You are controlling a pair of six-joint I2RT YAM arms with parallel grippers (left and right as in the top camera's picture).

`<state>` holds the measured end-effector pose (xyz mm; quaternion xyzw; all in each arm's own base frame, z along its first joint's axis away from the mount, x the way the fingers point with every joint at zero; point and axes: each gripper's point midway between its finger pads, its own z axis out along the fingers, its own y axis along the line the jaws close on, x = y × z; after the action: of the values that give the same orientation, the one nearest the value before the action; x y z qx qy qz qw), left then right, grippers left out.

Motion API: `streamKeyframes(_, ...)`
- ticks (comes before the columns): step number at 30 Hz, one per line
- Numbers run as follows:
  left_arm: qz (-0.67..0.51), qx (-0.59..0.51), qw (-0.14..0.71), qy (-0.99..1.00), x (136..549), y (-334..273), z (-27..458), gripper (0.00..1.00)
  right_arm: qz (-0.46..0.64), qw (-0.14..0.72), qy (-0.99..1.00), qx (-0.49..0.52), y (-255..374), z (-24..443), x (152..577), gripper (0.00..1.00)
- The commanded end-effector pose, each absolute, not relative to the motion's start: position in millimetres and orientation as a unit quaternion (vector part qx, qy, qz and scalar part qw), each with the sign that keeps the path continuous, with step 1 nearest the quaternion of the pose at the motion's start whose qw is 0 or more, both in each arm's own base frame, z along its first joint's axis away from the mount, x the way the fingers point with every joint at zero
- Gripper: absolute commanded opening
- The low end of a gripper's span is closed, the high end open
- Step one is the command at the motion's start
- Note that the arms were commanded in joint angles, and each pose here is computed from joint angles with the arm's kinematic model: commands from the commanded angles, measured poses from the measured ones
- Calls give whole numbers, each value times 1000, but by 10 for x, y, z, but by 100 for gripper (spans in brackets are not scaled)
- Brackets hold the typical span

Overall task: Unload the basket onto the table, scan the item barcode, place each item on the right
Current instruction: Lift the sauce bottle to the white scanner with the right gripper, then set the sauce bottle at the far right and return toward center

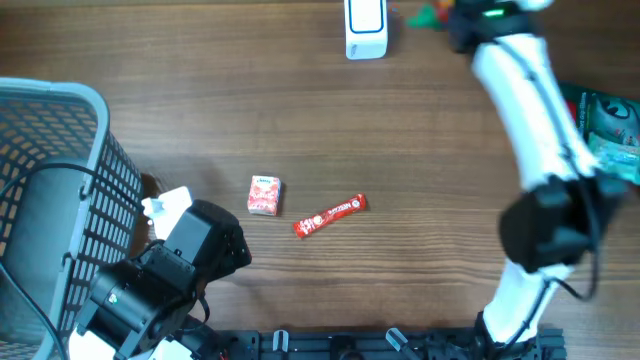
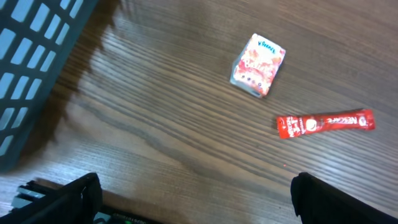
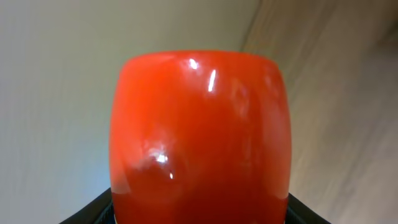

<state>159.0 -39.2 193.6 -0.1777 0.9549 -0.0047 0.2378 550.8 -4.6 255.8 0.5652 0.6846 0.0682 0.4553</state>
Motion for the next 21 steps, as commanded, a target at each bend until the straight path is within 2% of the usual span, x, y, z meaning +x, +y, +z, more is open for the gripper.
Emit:
streamKeyframes(1, -6, -186, 242, 952, 1600, -381, 1951, 100, -76, 405, 662, 626, -1166, 2432, 4898, 5)
streamKeyframes(3, -6, -186, 242, 952, 1599, -381, 1951, 100, -191, 283, 670, 659, -1943, 1974, 4184, 5)
streamKeyframes(4, -6, -186, 242, 952, 1599, -381, 1951, 100, -216, 261, 693, 637, -2124, 1873, 4094, 5)
streamKeyframes(8, -6, -186, 242, 952, 1599, -381, 1951, 100, -260, 202, 796, 508, -2840, 1325, 4032, 5)
streamKeyframes(11, -6, -186, 242, 952, 1599, -381, 1951, 100, -157, 177, 875, 422, -2972, 832, 4177, 6)
streamKeyframes(13, -6, -186, 242, 952, 1599, -381, 1951, 100, -146, 155, 888, 407, -3050, 660, 4089, 9)
streamKeyframes(16, -6, -186, 242, 952, 1599, -381, 1951, 100, -144, 131, 881, 431, -3184, 506, 3914, 9)
streamKeyframes(17, -6, -186, 242, 952, 1600, -381, 1951, 100, -120, 136, 885, 429, -3132, 515, 3953, 22)
streamKeyframes(18, -6, -186, 242, 952, 1599, -381, 1951, 100, -113, 140, 886, 428, -3098, 572, 3964, 54)
streamKeyframes(20, -6, -186, 242, 952, 1599, -381, 1951, 100, -114, 152, 882, 431, -3085, 723, 3972, 100)
streamKeyframes(21, -6, -186, 242, 952, 1599, -381, 1951, 100, -113, 159, 877, 439, -3085, 799, 3967, 99)
